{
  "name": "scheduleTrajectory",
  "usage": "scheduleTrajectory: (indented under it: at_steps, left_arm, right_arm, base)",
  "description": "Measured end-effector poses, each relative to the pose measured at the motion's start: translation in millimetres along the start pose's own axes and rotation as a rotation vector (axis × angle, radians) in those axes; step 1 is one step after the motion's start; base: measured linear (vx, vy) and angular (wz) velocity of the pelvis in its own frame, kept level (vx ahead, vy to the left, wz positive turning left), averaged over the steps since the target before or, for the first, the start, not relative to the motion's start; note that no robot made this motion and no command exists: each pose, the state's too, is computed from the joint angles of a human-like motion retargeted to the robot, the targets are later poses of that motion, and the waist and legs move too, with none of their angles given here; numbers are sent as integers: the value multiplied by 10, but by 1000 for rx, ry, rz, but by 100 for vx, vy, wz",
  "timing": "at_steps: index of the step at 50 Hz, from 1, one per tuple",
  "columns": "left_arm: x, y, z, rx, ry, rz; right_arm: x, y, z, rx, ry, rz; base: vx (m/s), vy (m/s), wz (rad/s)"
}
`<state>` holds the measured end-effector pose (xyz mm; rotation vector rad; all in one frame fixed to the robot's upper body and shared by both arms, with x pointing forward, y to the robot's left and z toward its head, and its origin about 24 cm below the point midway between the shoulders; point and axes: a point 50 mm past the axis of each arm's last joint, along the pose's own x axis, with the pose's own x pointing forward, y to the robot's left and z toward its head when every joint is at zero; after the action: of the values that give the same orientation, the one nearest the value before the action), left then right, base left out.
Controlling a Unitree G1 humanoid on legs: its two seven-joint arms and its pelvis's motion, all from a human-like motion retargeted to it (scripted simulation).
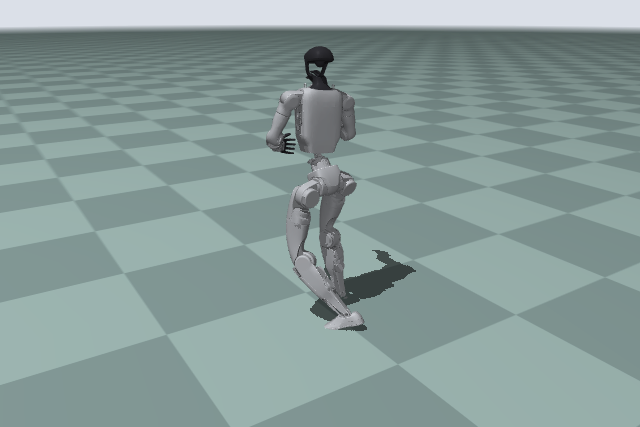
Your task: Sport exercise
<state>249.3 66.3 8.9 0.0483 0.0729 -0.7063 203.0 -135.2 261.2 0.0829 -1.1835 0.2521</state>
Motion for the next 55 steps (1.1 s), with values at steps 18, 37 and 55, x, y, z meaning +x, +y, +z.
scheduleTrajectory:
  at_steps: [18, 37, 55]
  left_arm:
    - [-591, 325, -268, -259, 3, 405]
    - [-654, 421, -114, -291, -95, 475]
    - [-917, 526, -390, -318, 16, 665]
  right_arm:
    - [97, 167, 124, 16, -141, -55]
    - [178, 348, 349, -70, -317, 98]
    - [137, 569, 183, -209, -319, 254]
  base:
    - [-12, 8, 37]
    - [-1, 2, 33]
    - [14, -14, 17]
